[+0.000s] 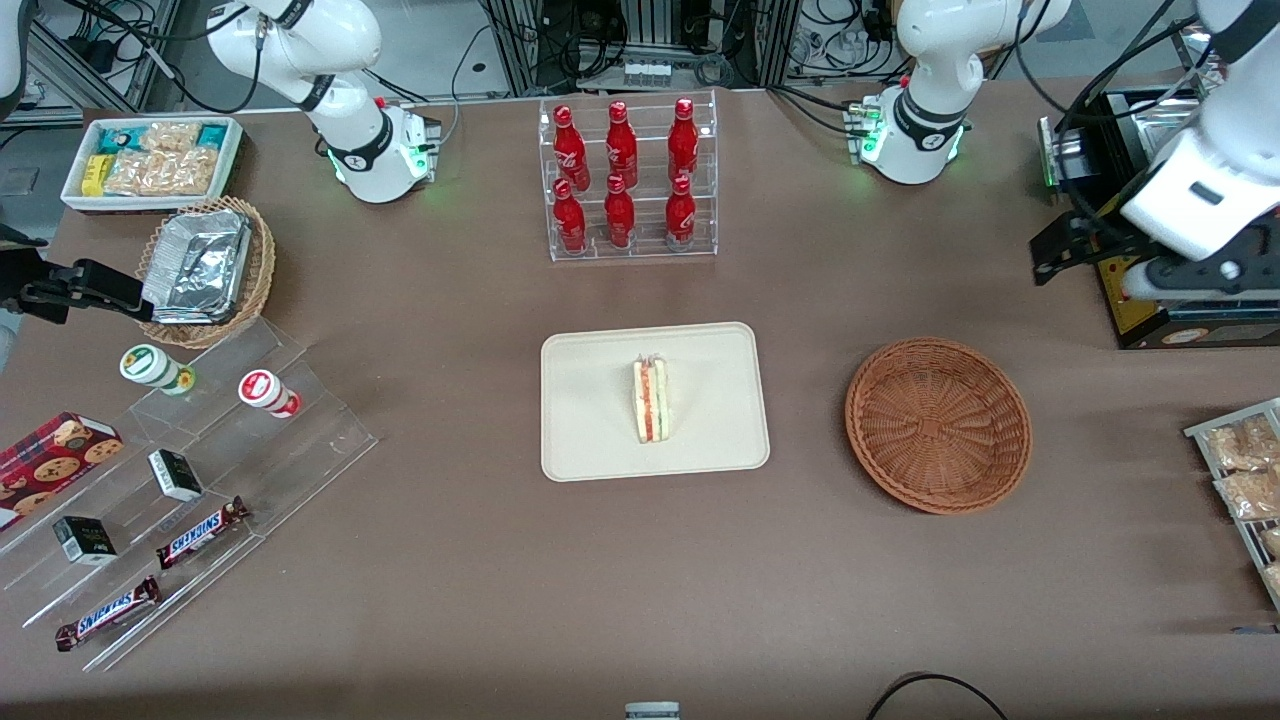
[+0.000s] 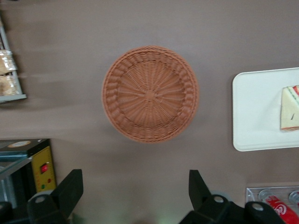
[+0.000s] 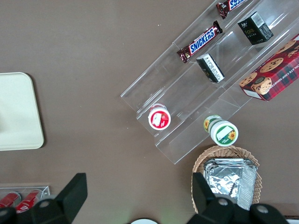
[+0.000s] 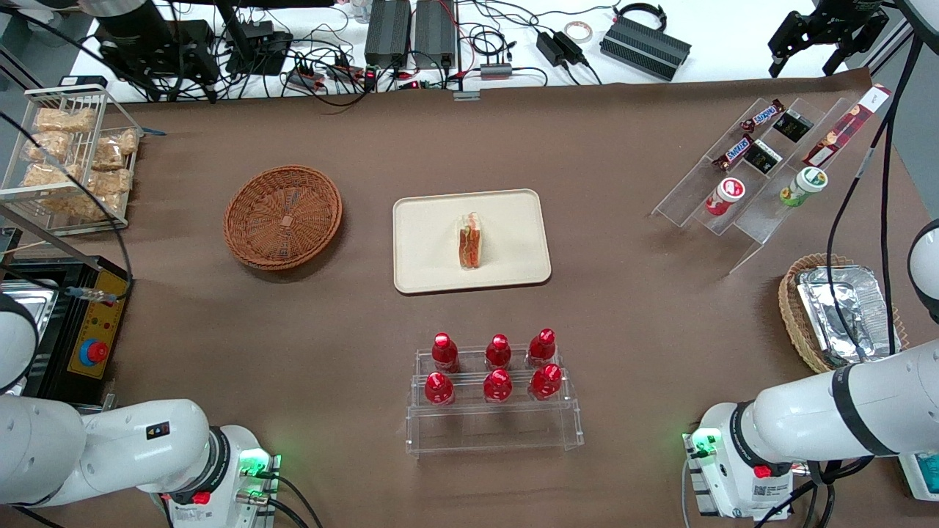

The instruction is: Place sandwich from basket to tray

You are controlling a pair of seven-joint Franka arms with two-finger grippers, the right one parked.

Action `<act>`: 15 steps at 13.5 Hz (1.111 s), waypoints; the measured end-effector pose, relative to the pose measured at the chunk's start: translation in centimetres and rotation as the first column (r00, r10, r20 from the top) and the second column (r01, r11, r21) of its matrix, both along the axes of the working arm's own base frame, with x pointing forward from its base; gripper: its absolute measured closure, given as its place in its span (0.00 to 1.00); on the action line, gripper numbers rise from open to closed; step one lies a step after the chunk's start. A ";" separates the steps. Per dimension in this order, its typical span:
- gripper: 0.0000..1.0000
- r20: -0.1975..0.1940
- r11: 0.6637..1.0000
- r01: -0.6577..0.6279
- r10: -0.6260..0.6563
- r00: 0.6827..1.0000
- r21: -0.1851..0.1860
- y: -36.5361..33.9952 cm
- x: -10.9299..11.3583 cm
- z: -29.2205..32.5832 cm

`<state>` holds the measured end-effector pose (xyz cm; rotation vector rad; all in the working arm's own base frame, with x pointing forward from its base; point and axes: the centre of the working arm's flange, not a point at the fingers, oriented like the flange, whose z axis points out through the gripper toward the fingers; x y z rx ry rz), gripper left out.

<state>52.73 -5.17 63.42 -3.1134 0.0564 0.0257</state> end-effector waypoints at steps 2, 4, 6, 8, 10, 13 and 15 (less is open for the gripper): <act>0.00 0.007 1.000 -0.013 0.013 1.000 -0.009 2.2 -0.6 0.5; 0.00 0.008 1.000 -0.014 0.014 1.000 -0.016 2.8 -0.4 0.4; 0.00 0.010 1.000 -0.002 0.002 1.000 -0.019 2.3 0.2 0.2; 0.00 0.005 1.000 0.007 -0.006 1.000 -0.023 1.7 1.2 -0.4; 0.00 0.009 1.000 0.007 -0.007 1.000 -0.025 1.7 2.8 -0.9; 0.00 0.028 1.000 0.006 -0.005 1.000 -0.029 1.7 5.1 -0.7; 0.00 0.033 1.000 0.003 -0.003 0.999 -0.030 1.8 5.5 -0.5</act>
